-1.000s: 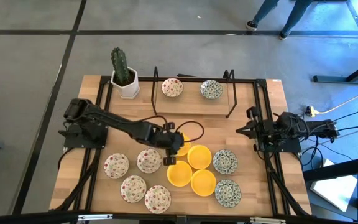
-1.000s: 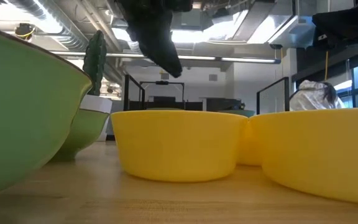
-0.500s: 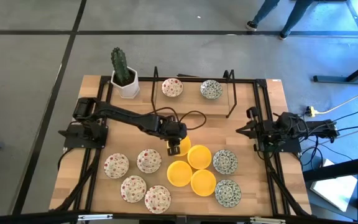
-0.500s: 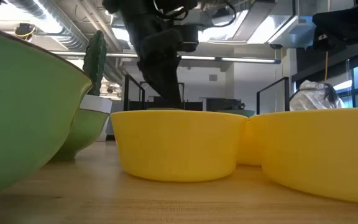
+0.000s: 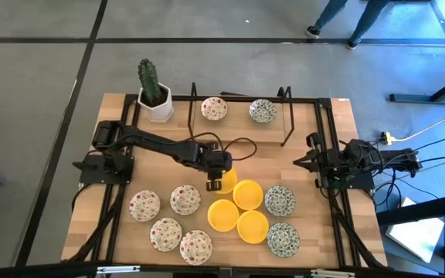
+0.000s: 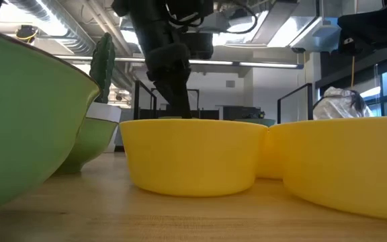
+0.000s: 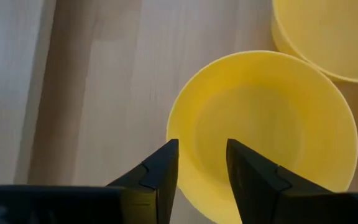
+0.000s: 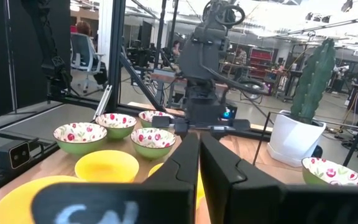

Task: Pick & Place Mini bowls
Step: Put the top left yellow bowl on the shelf

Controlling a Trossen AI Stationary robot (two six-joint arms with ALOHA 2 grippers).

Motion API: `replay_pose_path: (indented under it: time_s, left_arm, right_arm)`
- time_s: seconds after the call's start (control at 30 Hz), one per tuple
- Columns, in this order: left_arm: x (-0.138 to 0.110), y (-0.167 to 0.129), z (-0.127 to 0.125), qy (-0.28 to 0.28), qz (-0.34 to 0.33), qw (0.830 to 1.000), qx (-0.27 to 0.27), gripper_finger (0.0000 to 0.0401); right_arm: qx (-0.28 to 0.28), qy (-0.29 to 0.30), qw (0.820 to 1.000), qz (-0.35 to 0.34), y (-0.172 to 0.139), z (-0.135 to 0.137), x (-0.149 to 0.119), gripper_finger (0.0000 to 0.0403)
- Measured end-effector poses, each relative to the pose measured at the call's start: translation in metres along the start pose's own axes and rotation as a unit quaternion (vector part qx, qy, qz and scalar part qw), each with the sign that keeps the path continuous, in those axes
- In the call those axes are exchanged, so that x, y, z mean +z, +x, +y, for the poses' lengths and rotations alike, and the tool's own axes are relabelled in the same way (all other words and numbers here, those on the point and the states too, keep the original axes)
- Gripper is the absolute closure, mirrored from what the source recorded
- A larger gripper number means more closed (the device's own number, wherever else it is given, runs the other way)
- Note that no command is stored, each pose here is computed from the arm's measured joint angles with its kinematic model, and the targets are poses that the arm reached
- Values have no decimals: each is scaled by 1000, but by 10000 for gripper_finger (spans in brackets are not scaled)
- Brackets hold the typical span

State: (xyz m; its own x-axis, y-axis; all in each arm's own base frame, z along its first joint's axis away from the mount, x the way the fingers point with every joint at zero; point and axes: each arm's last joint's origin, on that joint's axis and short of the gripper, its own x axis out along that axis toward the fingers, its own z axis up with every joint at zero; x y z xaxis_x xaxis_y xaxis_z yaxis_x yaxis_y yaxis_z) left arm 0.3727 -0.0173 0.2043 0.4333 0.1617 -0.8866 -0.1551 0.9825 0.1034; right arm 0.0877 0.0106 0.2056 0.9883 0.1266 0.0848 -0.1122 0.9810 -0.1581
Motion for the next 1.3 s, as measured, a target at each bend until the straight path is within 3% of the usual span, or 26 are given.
replay_pose_path:
  time_s: [0.47,0.73,0.83,1.07,1.3]
  left_arm:
    - [-4,20,10,-24,38,999,-22,271]
    - [-5,32,11,-23,45,999,0,271]
    - [-5,32,12,-22,44,999,17,271]
    - [-1,22,9,-2,19,1000,0,271]
    - [4,16,14,2,17,999,41,272]
  right_arm:
    - [1,-1,1000,4,0,0,-1,386]
    - [1,-1,1000,6,0,0,-1,386]
    - [1,-1,1000,7,0,0,-1,386]
    - [1,-1,1000,7,0,0,-1,386]
    - [1,-1,1000,7,0,0,-1,386]
